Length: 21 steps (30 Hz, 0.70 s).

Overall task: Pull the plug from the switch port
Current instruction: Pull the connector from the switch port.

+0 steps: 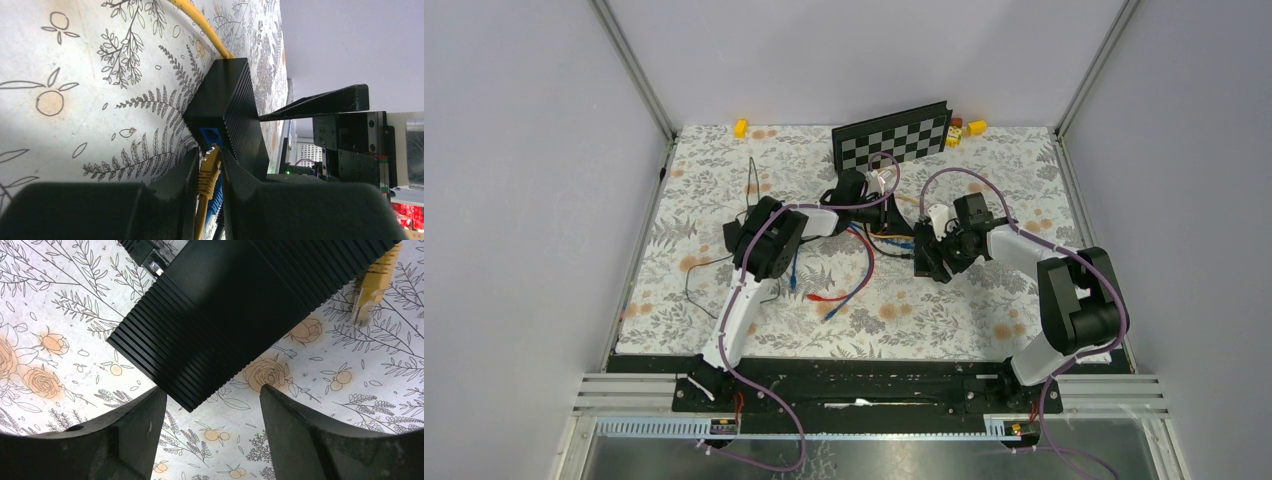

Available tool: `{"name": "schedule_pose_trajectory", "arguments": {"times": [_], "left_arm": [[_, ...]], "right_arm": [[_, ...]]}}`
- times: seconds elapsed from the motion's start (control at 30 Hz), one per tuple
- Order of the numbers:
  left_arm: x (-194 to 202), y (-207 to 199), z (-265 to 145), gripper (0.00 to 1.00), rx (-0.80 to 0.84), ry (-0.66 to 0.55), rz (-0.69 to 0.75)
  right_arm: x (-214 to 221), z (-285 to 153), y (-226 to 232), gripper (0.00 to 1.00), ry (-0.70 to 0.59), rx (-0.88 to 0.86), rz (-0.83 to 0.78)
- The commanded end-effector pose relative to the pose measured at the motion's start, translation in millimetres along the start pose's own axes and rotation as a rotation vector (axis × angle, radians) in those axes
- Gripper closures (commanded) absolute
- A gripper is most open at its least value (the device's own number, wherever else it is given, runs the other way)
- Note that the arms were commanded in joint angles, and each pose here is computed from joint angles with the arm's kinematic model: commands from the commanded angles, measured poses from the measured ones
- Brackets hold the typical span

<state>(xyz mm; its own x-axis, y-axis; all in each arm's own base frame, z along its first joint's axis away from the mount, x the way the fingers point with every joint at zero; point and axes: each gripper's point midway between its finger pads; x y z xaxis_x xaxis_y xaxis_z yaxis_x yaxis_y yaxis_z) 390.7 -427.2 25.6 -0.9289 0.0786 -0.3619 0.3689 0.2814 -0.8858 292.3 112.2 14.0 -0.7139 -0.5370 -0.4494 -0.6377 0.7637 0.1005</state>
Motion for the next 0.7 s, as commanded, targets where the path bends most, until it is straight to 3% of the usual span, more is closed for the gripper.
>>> {"name": "schedule_pose_trajectory", "arguments": {"times": [0.0,0.33,0.67], "left_arm": [[57,61,12,0.83,-0.159,0.087,-0.157],[56,58,14,0.89,-0.128,0.087,-0.152],[57,58,12,0.92,-0.125,0.082,-0.153]], "right_arm": [[-18,-6,-6,0.23,-0.046,0.010,-0.005],[-25,-17,-5,0.14,-0.068,-0.018,0.035],[-53,-26,12,0.01,-0.085,-0.129,0.260]]}}
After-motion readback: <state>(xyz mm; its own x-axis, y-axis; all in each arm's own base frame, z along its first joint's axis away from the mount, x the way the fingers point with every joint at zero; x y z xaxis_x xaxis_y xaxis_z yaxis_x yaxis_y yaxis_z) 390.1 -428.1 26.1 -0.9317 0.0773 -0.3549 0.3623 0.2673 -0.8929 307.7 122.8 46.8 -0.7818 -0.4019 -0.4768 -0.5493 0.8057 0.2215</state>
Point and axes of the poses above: each gripper's point midway between its finger pads, its own z axis out along the fingers, its own y axis along the line the jaws close on, x = y × z, and after that the axes turned 3 degrees about z, right-handed
